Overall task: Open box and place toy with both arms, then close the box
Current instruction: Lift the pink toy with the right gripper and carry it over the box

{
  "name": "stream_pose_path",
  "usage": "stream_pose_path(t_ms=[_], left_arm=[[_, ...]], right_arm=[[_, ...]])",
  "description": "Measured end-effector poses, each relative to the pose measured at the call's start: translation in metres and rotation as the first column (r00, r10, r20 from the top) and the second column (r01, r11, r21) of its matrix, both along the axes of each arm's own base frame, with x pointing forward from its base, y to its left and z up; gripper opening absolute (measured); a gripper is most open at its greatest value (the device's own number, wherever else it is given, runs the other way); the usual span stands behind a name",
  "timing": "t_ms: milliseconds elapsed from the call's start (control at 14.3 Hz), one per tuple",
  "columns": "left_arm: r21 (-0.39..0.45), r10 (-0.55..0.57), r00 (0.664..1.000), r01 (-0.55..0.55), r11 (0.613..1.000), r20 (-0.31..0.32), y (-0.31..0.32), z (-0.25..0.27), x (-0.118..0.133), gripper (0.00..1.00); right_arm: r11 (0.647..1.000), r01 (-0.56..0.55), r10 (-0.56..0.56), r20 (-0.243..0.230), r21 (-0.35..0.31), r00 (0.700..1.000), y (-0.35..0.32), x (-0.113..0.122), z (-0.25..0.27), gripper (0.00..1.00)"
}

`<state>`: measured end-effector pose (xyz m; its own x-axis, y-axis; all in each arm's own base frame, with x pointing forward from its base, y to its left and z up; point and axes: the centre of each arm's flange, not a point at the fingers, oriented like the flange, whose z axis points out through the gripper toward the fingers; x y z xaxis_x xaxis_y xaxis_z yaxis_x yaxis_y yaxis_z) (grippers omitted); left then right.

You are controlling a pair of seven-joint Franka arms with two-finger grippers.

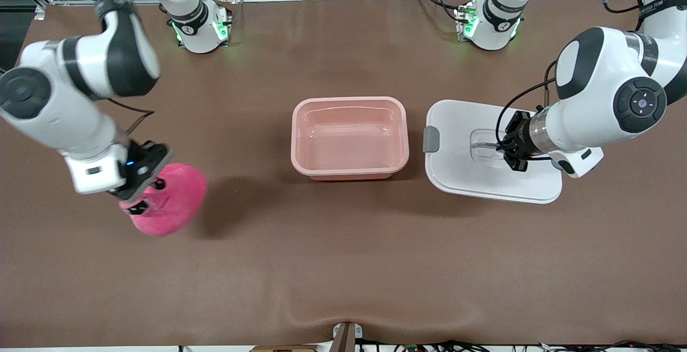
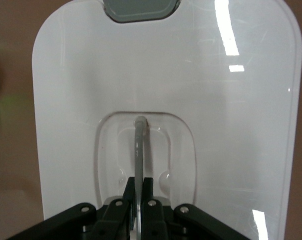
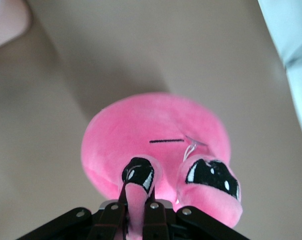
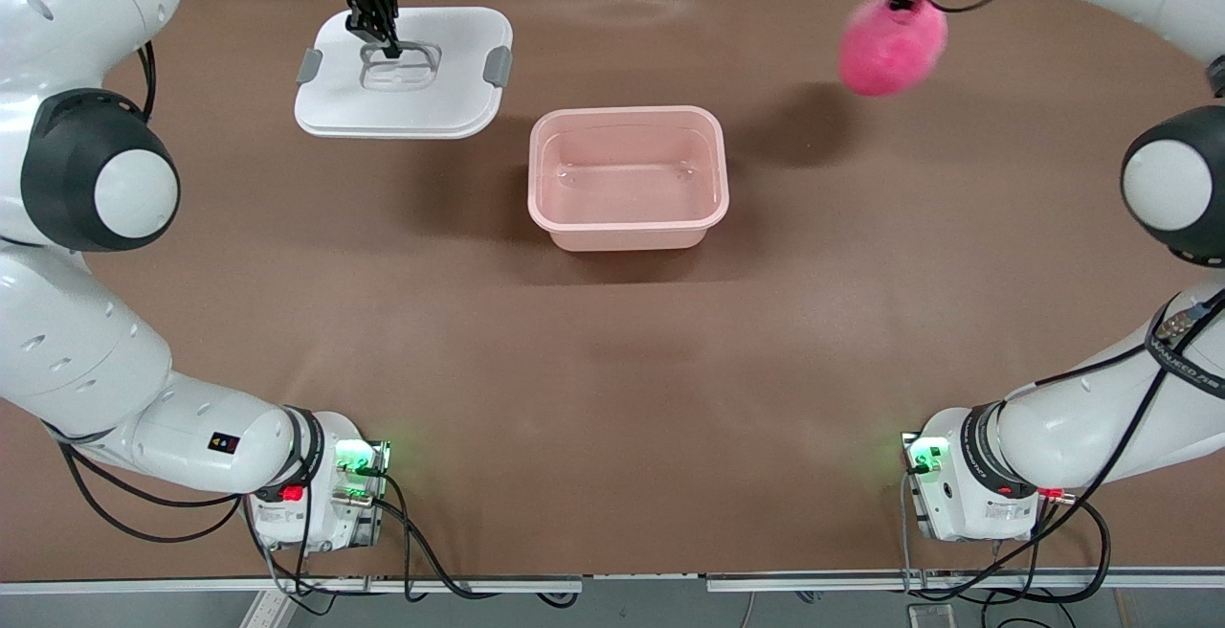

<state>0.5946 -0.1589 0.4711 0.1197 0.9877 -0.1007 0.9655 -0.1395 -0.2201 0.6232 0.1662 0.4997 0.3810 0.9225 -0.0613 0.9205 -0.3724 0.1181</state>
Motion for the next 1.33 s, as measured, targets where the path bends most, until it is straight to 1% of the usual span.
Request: stream_pose_path(t_ms=[70, 140, 210, 279, 419, 559, 699, 838, 908, 1118, 1327], left_arm=[[0.003, -0.004, 1.0, 0.004, 1.0, -0.009, 0.001, 0.003, -0.003, 0.07], [0.007, -0.006, 1.0, 0.006, 1.0, -0.011, 0.003, 0.006, -0.007, 0.07], [0.009, -0.009, 1.0, 0.009, 1.0, -0.01, 0.006, 0.009, -0.01, 0.07], [0.006, -0.018, 1.0, 0.018, 1.0, -0.008, 0.009, 0.012, -0.013, 0.07], [0.0, -0.034, 0.999, 0.034, 0.999, -0.007, 0.016, 0.014, -0.015, 0.07], [-0.004, -0.048, 0.999, 0.048, 0.999, -0.01, 0.024, 0.012, -0.015, 0.07], [-0.007, -0.062, 0.998, 0.062, 0.998, -0.011, 0.039, 0.01, -0.014, 0.07], [-0.012, -0.072, 0.997, 0.072, 0.997, -0.017, 0.047, 0.007, -0.014, 0.07], [-0.013, -0.077, 0.997, 0.077, 0.997, -0.019, 0.046, 0.006, -0.015, 0.07], [-0.016, -0.096, 0.995, 0.096, 0.995, -0.017, 0.035, 0.006, -0.017, 0.07], [-0.016, -0.096, 0.995, 0.096, 0.995, -0.018, 0.035, 0.006, -0.018, 0.07]], right_arm=[[0.995, -0.083, 0.084, 0.009, -0.048, 0.996, 0.042, -0.013, 0.008, 0.12], [0.981, -0.164, 0.166, 0.009, -0.101, 0.986, 0.084, -0.03, 0.013, 0.12], [0.963, -0.225, 0.227, -0.005, -0.151, 0.974, 0.124, -0.051, 0.016, 0.12], [0.947, -0.255, 0.256, -0.02, -0.195, 0.966, 0.159, -0.075, 0.017, 0.12], [0.931, -0.256, 0.256, -0.036, -0.262, 0.966, 0.212, -0.118, 0.013, 0.12], [0.915, -0.253, 0.249, -0.052, -0.314, 0.967, 0.243, -0.148, 0.001, 0.12], [0.891, -0.273, 0.265, -0.073, -0.363, 0.961, 0.266, -0.164, -0.006, 0.12], [0.861, -0.294, 0.285, -0.084, -0.416, 0.955, 0.285, -0.175, -0.01, 0.12], [0.848, -0.306, 0.296, -0.091, -0.432, 0.951, 0.295, -0.181, -0.014, 0.12], [0.819, -0.343, 0.331, -0.109, -0.46, 0.937, 0.321, -0.199, -0.028, 0.12], [0.809, -0.358, 0.348, -0.113, -0.466, 0.931, 0.333, -0.208, -0.035, 0.12]])
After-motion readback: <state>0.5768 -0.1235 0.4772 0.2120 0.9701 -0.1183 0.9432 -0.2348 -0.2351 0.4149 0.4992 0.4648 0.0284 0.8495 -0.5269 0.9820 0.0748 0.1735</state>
